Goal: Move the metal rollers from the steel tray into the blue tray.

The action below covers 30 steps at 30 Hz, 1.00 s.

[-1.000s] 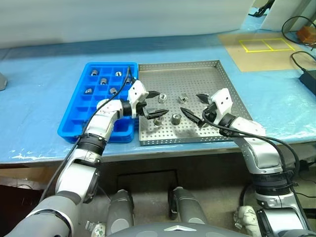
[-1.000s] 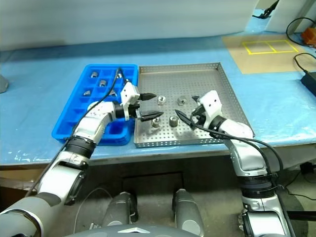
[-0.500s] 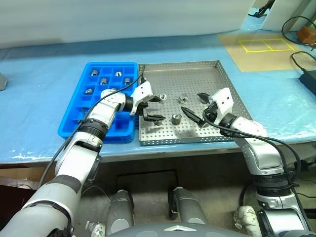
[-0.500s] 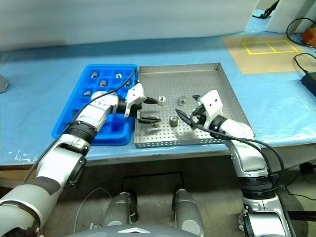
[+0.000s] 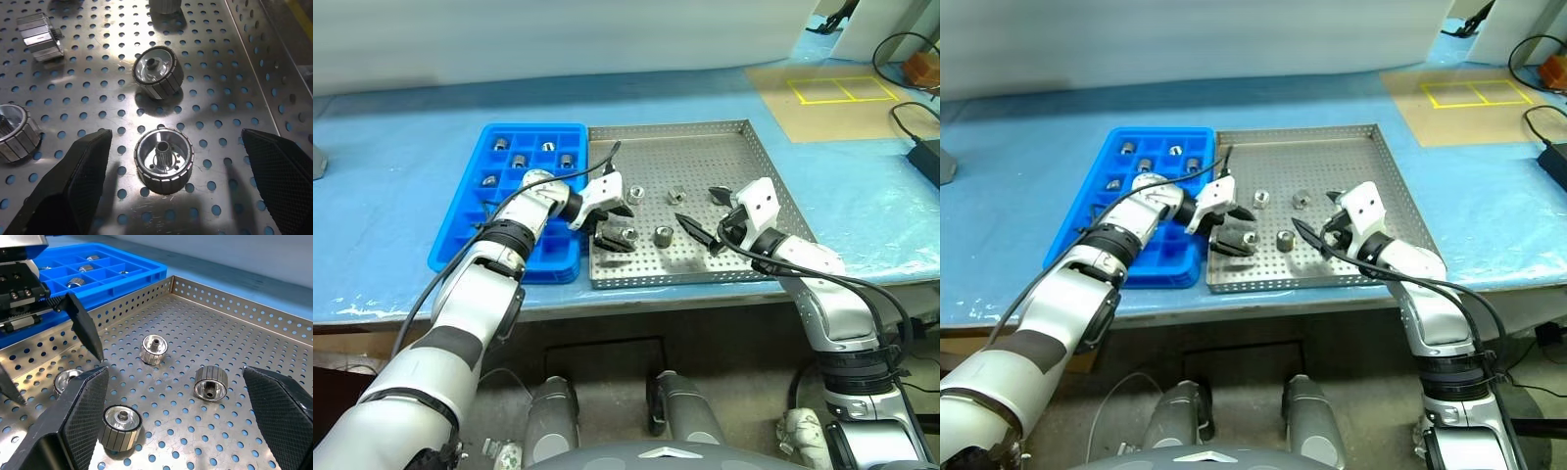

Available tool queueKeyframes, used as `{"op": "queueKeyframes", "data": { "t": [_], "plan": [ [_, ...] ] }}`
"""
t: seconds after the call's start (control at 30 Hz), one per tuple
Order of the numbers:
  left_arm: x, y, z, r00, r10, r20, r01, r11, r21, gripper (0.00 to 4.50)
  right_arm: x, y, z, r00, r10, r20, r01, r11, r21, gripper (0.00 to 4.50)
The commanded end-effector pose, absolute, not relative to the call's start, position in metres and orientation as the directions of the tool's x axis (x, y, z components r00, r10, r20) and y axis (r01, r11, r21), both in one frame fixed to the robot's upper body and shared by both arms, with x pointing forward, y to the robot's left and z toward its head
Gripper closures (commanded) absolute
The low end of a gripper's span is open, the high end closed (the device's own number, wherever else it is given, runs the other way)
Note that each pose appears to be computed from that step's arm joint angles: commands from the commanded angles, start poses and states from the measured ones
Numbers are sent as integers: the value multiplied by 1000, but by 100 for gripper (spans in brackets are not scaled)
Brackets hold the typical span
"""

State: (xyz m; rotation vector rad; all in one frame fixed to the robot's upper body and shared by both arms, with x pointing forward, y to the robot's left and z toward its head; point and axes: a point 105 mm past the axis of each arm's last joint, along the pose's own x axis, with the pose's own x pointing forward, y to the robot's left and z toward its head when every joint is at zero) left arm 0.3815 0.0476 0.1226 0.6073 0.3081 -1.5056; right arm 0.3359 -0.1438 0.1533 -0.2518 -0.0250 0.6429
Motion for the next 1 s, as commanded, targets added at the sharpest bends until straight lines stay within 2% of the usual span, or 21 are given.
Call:
{"op": "queueKeyframes", "data": {
  "t": [0.03, 0.33, 0.47, 0.57, 0.77, 0.87, 1.0],
  "plan": [
    [382, 47, 134, 38, -797, -603, 969, -118, 217, 1, 332, -143, 173, 802, 597, 15, -571, 774, -274, 0],
    [385, 52, 114, 62, -685, -726, 955, -170, 242, 1, 330, -141, 177, 807, 590, 41, -559, 783, -273, 0],
    [385, 39, 111, 70, -699, -712, 958, -151, 243, 1, 328, -142, 178, 810, 585, 46, -554, 788, -270, 0],
    [385, 35, 108, 77, -698, -712, 961, -137, 238, 57, 326, -142, 177, 810, 585, 46, -555, 789, -264, 0],
    [387, 35, 109, 84, -697, -712, 965, -121, 233, 270, 322, -139, 173, 800, 599, 31, -574, 780, -250, 0],
    [390, 37, 114, 110, -713, -693, 963, -96, 252, 278, 320, -132, 167, 781, 624, 16, -605, 763, -229, 0],
    [403, 37, 134, 201, -771, -604, 960, 34, 277, 278, 314, -118, 159, 723, 691, -9, -684, 713, -153, 0]
  ]
}}
